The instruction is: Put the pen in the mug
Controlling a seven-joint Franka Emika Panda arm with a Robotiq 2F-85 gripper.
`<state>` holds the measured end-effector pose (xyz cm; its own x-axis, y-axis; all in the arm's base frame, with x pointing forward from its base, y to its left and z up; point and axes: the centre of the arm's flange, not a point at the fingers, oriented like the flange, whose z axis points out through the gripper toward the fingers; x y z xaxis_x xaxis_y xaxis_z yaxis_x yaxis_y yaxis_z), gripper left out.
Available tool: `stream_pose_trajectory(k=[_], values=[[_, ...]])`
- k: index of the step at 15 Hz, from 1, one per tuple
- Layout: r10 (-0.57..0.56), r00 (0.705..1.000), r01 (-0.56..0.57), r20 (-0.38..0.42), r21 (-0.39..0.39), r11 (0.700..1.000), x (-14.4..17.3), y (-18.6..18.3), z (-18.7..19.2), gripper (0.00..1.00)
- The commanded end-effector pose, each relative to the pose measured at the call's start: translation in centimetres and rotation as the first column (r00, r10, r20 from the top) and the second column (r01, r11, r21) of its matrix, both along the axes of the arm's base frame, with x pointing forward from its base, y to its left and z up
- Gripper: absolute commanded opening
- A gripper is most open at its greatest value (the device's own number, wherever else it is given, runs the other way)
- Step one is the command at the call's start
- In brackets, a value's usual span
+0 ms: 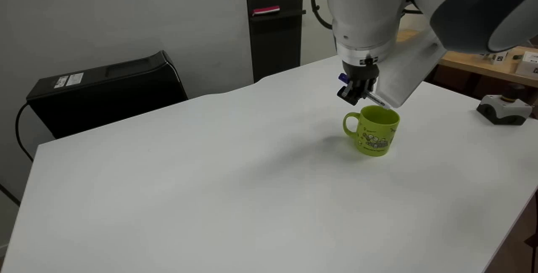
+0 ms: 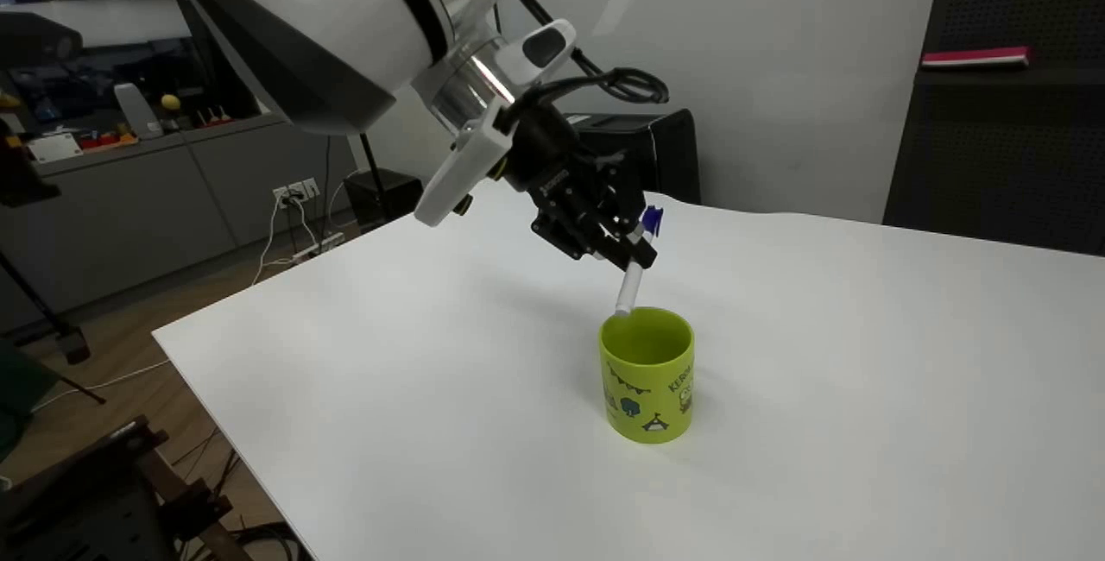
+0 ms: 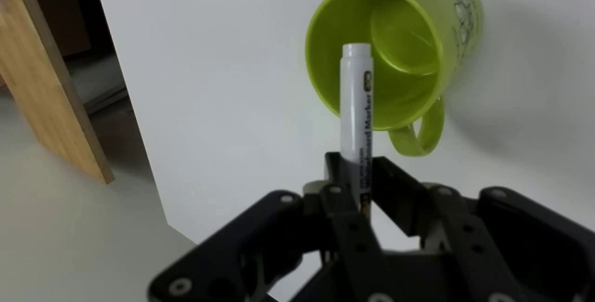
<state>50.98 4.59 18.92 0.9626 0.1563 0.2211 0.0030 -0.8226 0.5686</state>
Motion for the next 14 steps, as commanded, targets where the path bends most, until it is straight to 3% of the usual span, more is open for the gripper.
stream_pose_trajectory(k=[1, 5, 14], values=[[-0.034, 0.999, 0.034, 0.036, 0.016, 0.999, -1.3, -0.3, -2.0, 0.05], [-0.048, 0.999, 0.047, 0.023, 0.057, 0.997, -1.6, -1.4, -3.8, 0.05], [-0.058, 0.997, 0.055, 0.049, 0.054, 0.997, -1.7, -2.9, -4.9, 0.05]])
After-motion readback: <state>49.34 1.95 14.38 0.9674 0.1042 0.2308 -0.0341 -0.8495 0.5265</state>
